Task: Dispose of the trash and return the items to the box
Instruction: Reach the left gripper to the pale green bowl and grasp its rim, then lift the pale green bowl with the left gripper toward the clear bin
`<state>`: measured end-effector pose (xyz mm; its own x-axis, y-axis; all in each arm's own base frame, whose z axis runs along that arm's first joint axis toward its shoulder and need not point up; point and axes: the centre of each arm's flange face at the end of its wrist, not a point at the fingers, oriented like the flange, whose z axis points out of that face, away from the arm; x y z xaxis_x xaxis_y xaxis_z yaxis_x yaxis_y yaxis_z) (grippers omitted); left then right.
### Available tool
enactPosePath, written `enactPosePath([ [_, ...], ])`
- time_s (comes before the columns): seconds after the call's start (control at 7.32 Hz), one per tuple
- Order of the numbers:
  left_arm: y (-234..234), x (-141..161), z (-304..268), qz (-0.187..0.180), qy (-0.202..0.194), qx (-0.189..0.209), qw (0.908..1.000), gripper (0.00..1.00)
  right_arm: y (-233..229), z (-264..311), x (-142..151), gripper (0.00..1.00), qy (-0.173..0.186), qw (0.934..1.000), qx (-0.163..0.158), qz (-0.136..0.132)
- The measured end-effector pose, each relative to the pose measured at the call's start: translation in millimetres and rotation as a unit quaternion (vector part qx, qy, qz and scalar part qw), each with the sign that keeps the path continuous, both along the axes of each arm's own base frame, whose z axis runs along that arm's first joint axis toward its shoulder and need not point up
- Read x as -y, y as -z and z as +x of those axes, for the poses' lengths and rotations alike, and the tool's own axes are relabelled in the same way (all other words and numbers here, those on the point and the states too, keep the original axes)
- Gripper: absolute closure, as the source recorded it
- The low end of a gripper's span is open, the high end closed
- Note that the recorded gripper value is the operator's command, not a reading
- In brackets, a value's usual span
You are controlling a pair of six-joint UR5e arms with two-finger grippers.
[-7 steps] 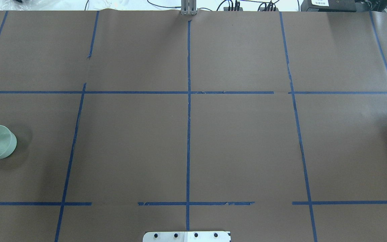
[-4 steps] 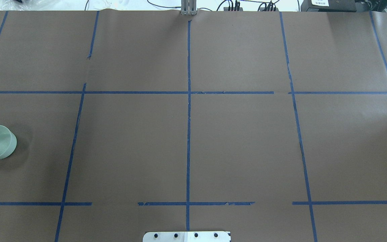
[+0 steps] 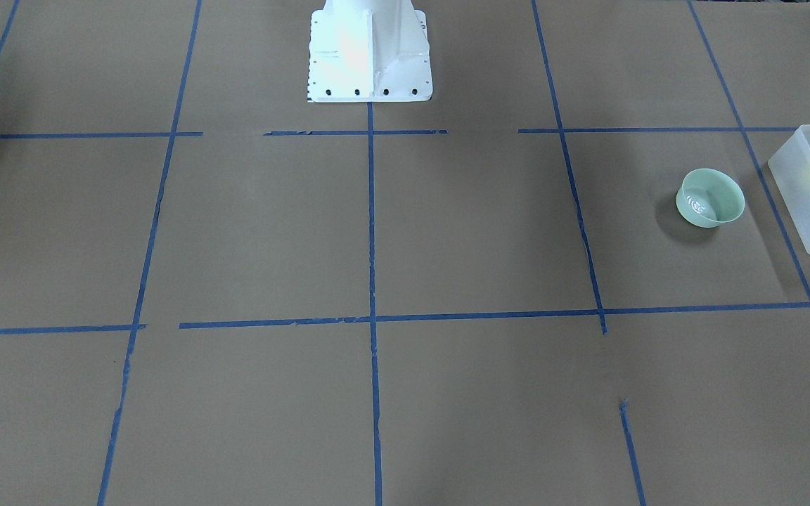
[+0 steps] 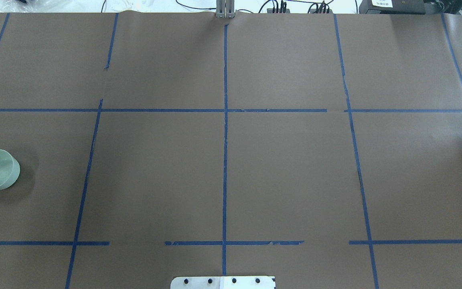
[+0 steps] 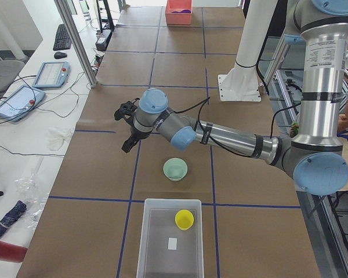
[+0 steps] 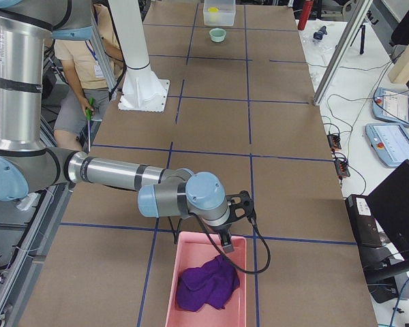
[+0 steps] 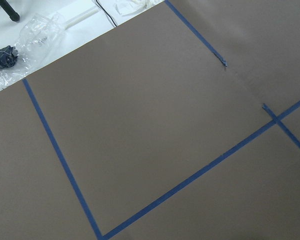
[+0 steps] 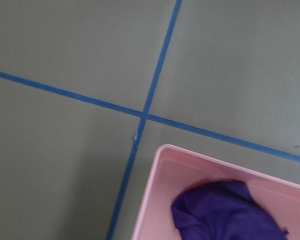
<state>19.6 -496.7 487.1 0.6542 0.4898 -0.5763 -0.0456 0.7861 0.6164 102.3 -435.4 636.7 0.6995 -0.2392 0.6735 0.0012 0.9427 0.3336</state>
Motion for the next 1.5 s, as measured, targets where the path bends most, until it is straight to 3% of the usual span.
enactPosePath([
  [0.27,-13.8,-22.7,57.0,-0.023,0.033,-0.026,0.9989,0.03,51.3,-48.3,11.4,0.00,-0.011,0.9996,0.019,-0.016],
  [0.55,-61.2,-47.0,93.9,-0.040,0.048,-0.037,0.9973,0.16,67.0,-67.1,14.4,0.00,-0.008,0.9996,0.022,-0.018],
  [0.96,-128.1,-80.8,107.8,-0.071,0.042,-0.013,0.9965,0.21,68.8,-70.2,14.3,0.00,-0.008,0.9997,0.019,-0.012],
  [1.23,-165.9,-93.7,122.0,-0.073,0.031,0.003,0.9969,0.27,67.8,-70.2,13.4,0.00,-0.008,0.9998,0.018,-0.010],
  [1.37,-180.4,-100.6,130.7,-0.071,0.020,0.007,0.9972,0.42,67.8,-69.9,13.2,0.00,-0.008,0.9998,0.018,-0.010],
  [1.5,-186.8,-106.3,139.6,-0.068,0.009,0.009,0.9976,0.99,67.9,-69.7,13.1,0.00,-0.008,0.9998,0.018,-0.009],
])
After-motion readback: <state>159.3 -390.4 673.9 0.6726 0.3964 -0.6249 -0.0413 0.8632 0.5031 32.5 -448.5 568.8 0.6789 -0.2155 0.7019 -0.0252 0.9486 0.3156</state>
